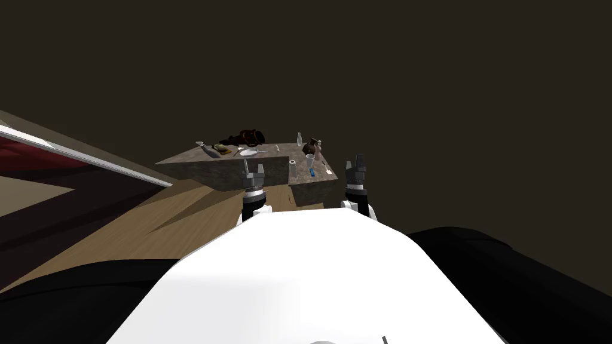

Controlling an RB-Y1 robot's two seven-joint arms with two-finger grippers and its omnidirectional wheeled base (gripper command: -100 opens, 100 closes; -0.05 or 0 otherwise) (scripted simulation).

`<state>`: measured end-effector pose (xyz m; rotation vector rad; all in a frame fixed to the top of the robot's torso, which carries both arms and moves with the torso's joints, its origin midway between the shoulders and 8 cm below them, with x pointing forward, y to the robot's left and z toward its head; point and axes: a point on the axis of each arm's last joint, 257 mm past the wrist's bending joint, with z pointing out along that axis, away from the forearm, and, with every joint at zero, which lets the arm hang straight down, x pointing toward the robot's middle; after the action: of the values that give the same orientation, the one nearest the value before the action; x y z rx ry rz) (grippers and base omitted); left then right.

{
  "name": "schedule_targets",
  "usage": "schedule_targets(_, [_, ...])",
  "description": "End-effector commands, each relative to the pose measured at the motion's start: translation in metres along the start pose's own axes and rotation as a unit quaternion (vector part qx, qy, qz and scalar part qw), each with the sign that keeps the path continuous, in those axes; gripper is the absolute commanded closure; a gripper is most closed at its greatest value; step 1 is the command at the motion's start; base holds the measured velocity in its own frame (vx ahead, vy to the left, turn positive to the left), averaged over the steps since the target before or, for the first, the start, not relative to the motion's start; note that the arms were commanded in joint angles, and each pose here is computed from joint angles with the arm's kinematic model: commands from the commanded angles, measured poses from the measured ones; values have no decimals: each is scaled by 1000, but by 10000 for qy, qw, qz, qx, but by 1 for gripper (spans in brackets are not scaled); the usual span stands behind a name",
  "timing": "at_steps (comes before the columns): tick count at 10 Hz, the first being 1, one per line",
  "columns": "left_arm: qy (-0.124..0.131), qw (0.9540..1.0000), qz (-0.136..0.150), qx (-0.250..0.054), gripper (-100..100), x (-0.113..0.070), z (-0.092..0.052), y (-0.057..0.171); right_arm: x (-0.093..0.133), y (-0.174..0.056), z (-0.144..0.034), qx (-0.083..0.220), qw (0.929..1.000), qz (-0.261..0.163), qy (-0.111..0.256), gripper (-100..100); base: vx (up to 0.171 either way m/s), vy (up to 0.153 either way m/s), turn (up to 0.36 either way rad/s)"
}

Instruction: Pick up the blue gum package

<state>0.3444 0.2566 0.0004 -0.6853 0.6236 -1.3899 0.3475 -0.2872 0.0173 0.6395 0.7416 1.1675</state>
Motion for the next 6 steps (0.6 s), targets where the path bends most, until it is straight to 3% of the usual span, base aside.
schedule_targets(1, [0, 10000, 0, 0, 0, 0, 0, 0, 4, -14, -9, 208, 9996, 32, 164, -100, -41, 24, 114])
schedule_targets(4, [0, 10000, -1, 1, 0, 0, 0, 0, 11, -48, -32, 718, 9961, 111, 501, -100, -85, 74, 122])
schedule_targets(6, [0, 10000, -2, 1, 0, 0, 0, 0, 14, -78, -58, 1213, 9897, 196, 735, -100, -105, 83, 172])
